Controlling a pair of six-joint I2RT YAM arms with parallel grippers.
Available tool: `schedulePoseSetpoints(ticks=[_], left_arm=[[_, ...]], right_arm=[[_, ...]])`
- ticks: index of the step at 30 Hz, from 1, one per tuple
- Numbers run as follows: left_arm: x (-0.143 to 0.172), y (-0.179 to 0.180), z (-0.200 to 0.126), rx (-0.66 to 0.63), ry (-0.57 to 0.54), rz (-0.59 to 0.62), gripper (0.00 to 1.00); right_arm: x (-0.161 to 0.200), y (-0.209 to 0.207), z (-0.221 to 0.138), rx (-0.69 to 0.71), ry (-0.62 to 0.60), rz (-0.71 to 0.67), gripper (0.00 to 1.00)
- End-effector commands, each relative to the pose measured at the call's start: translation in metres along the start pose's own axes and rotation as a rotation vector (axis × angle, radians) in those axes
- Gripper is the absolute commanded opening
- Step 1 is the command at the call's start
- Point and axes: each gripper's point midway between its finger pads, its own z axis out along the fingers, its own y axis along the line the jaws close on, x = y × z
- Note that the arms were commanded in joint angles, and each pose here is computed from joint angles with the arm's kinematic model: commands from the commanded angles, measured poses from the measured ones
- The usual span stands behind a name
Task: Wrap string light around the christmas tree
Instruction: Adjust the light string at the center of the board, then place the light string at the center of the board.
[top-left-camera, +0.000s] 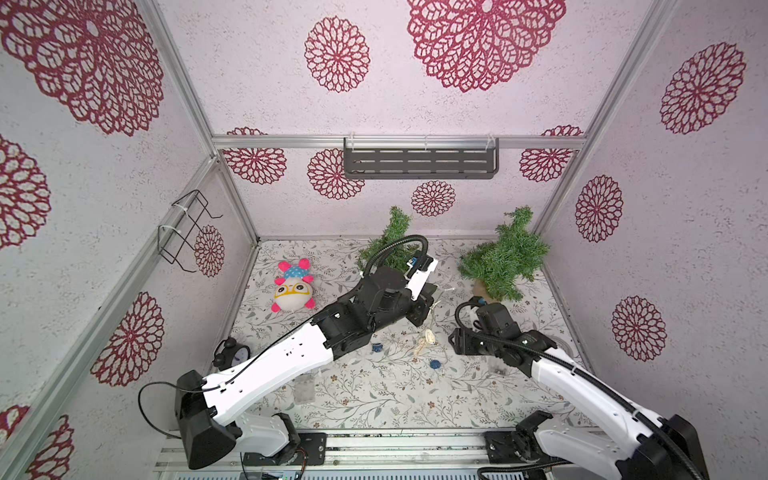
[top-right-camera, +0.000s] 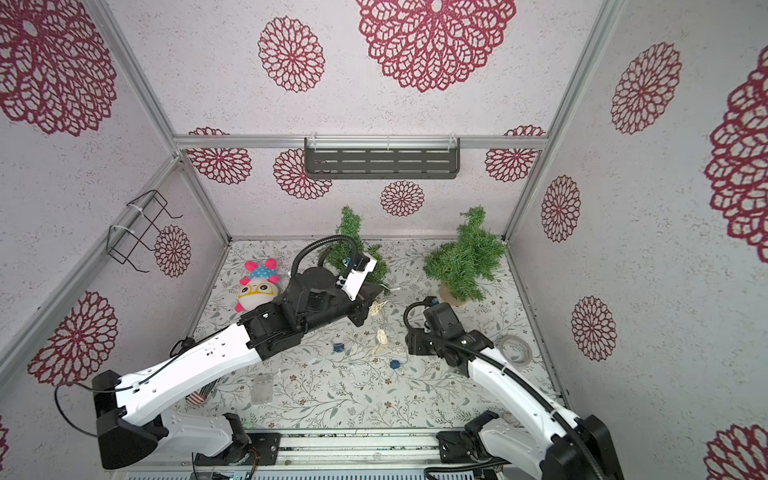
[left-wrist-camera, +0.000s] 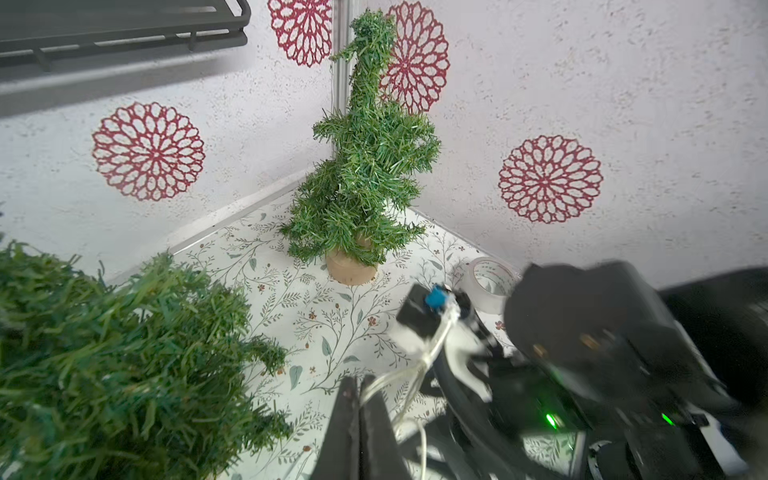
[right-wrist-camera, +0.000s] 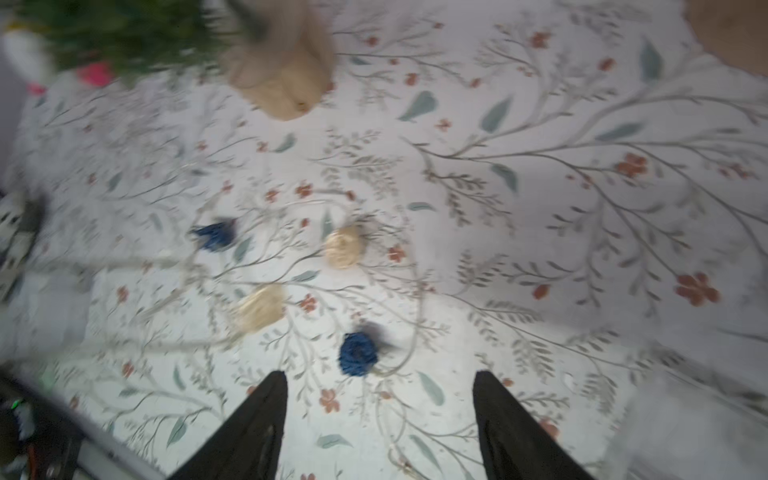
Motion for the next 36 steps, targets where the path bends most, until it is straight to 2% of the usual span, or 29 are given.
schedulePoseSetpoints(ticks=[1,4,10,13,16,20,26,30,32,34,36], left_arm=[[-0.027,-0.001,0.003,0.000,-0.056,0.023,0.00],[-0.033,-0.010,0.011,0.031,-0.054,0.005,0.00],[-0.040,-0.023,0.015,0.053,-0.061,-0.003,0.00],[-0.046,-0.023,0.015,0.051,-0.072,-0.020,0.00],[-0.053,-0.024,0.014,0.056,-0.093,-0.035,0.00],[-0.052,-0.026,0.017,0.064,-0.092,-0.045,0.00],[-0.040,-0.026,0.023,0.068,-0.064,-0.051,0.02],[-0.043,-0.035,0.033,0.111,-0.078,-0.054,0.06],[-0.040,-0.038,0.042,0.126,-0.069,-0.052,0.10],[-0.034,-0.039,0.049,0.132,-0.047,-0.051,0.18],[-0.021,-0.035,0.056,0.119,-0.008,-0.058,0.31]], right_arm=[[-0.025,0.036,-0.014,-0.181,-0.164,-0.054,0.79],[-0.045,0.050,-0.022,-0.244,-0.279,-0.049,0.81],[-0.086,0.051,-0.009,-0.190,-0.461,0.003,0.79],[-0.094,0.056,-0.003,-0.187,-0.519,0.015,0.77],[-0.095,0.049,0.003,-0.123,-0.550,0.022,0.74],[-0.092,0.029,0.006,-0.034,-0.564,0.071,0.57],[-0.077,-0.008,-0.003,0.125,-0.538,0.127,0.19],[-0.060,-0.052,-0.012,0.269,-0.473,0.185,0.10],[-0.052,-0.074,-0.019,0.320,-0.442,0.236,0.07],[-0.040,-0.098,-0.025,0.383,-0.399,0.289,0.05],[-0.026,-0.123,-0.030,0.460,-0.339,0.337,0.04]])
